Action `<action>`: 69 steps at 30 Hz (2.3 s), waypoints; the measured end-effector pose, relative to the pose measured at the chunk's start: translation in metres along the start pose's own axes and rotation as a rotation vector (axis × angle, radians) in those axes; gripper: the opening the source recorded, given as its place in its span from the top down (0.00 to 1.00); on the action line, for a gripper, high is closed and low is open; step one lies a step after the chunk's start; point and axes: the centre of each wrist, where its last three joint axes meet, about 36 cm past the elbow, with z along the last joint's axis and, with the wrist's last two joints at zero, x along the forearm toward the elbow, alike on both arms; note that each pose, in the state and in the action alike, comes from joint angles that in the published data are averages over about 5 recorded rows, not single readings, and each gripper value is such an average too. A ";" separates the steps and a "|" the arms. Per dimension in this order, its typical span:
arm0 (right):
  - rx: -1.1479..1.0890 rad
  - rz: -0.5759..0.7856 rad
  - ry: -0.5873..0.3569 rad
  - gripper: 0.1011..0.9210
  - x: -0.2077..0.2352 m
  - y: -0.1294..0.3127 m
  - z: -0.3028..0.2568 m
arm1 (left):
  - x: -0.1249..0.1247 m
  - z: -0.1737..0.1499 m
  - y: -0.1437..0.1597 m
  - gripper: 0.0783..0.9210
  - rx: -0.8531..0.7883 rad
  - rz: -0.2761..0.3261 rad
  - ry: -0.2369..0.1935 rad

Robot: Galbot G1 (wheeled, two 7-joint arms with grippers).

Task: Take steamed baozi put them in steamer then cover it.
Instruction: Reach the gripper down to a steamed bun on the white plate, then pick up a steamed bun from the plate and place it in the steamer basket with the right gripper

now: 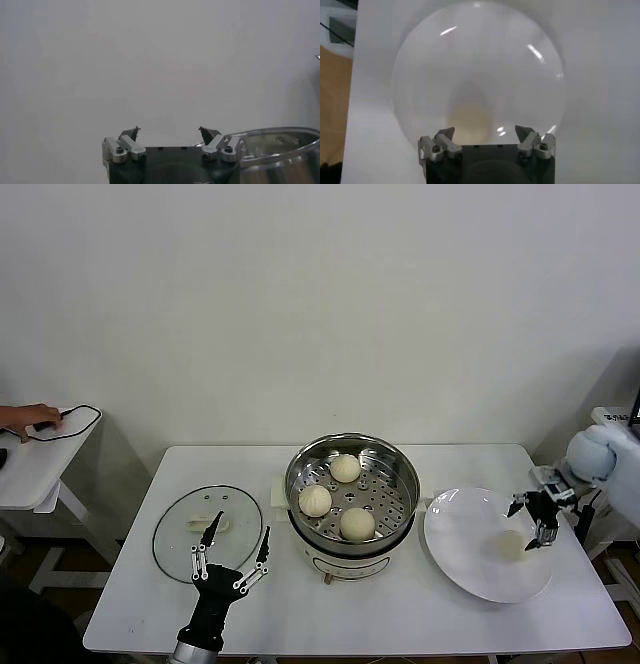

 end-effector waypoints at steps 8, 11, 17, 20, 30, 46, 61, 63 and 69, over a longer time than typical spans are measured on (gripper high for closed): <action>-0.023 -0.007 -0.001 0.12 -0.022 0.002 0.001 | 0.000 0.001 0.000 0.12 0.000 -0.001 0.002; -0.029 -0.014 0.001 0.12 -0.028 0.003 0.002 | 0.001 0.002 0.000 0.12 0.001 -0.001 0.004; -0.038 -0.009 -0.001 0.16 -0.031 0.004 0.004 | 0.001 0.003 -0.001 0.12 0.001 0.000 0.005; -0.039 -0.005 -0.003 0.23 -0.031 0.005 0.004 | 0.001 0.002 -0.001 0.12 0.003 -0.001 0.004; -0.020 0.013 -0.015 0.29 -0.005 -0.001 -0.002 | -0.002 0.000 -0.003 0.12 0.008 0.007 -0.005; 0.163 0.061 -0.075 0.30 0.150 -0.057 -0.136 | -0.003 -0.001 -0.003 0.12 0.008 0.023 -0.021; 0.271 0.053 -0.082 0.31 0.182 -0.074 -0.284 | -0.005 -0.004 -0.002 0.12 0.010 0.011 -0.032; 0.277 0.046 -0.073 0.31 0.174 -0.076 -0.296 | -0.006 -0.004 -0.001 0.12 0.009 0.008 -0.031; 0.278 0.026 -0.055 0.31 0.147 -0.079 -0.318 | -0.005 -0.003 0.002 0.12 0.004 0.001 -0.027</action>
